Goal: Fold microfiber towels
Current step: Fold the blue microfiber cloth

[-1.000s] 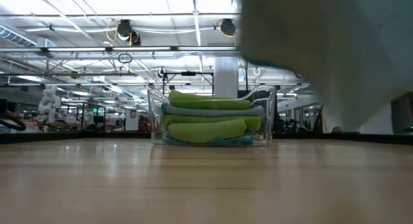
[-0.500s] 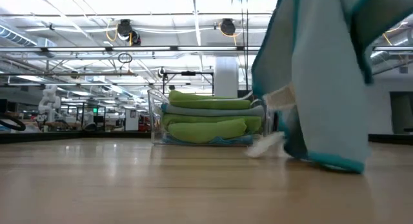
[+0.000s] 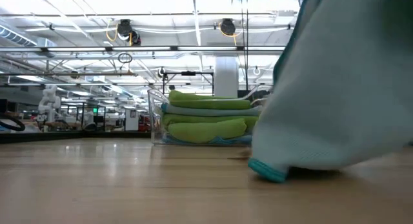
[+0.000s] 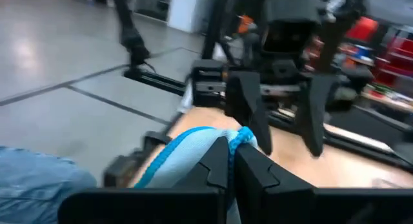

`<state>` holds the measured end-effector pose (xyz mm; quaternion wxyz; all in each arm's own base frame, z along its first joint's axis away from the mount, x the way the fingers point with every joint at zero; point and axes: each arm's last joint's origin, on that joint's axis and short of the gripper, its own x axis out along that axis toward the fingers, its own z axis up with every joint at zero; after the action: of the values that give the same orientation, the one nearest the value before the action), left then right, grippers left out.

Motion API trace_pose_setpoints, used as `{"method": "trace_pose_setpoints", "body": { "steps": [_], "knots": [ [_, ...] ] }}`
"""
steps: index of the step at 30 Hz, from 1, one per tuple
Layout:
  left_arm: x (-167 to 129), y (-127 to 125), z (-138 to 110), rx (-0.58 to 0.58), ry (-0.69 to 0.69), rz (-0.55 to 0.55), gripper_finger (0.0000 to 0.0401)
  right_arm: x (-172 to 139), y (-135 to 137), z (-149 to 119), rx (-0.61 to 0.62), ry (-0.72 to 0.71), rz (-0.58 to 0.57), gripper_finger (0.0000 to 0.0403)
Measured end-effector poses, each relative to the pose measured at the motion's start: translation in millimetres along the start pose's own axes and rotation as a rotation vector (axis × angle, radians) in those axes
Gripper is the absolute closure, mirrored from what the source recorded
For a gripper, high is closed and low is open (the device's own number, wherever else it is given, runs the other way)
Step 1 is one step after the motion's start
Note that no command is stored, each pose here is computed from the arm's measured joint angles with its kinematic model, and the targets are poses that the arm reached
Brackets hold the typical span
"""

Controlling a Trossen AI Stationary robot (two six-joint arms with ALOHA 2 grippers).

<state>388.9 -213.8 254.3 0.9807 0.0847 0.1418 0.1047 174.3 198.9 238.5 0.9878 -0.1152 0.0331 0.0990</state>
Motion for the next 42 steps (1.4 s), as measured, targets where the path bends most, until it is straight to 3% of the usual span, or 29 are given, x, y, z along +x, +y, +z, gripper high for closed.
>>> {"method": "trace_pose_setpoints", "body": {
  "steps": [4, 7, 13, 21, 32, 35, 39, 42],
  "knots": [
    [1, -3, -2, -0.011, 0.019, -0.156, 0.0215, 0, 2, 1, -0.021, -0.016, 0.054, 0.0399],
    [3, -3, -10, -0.017, 0.041, -0.213, 0.0215, 1, 3, 0, -0.031, -0.011, 0.054, 0.0399],
    [7, 2, -28, -0.011, 0.087, -0.203, 0.0215, 2, 4, -2, -0.047, -0.006, 0.054, 0.0399],
    [22, 23, -61, -0.089, 0.128, -0.145, 0.0214, 2, 3, -1, -0.037, -0.021, 0.05, 0.0399],
    [60, 19, -100, -0.04, 0.093, -0.21, 0.0191, 2, 3, 1, -0.028, -0.032, 0.048, 0.0398],
    [63, 18, -97, -0.023, 0.092, -0.249, 0.0242, 2, 3, 1, -0.023, -0.032, 0.05, 0.0399],
    [61, 12, -84, 0.076, 0.058, -0.265, 0.0373, 2, 3, 1, -0.015, -0.031, 0.051, 0.0399],
    [58, 8, -75, 0.116, 0.037, -0.213, 0.0388, 2, 3, 0, -0.004, -0.023, 0.053, 0.0398]
  ]
}}
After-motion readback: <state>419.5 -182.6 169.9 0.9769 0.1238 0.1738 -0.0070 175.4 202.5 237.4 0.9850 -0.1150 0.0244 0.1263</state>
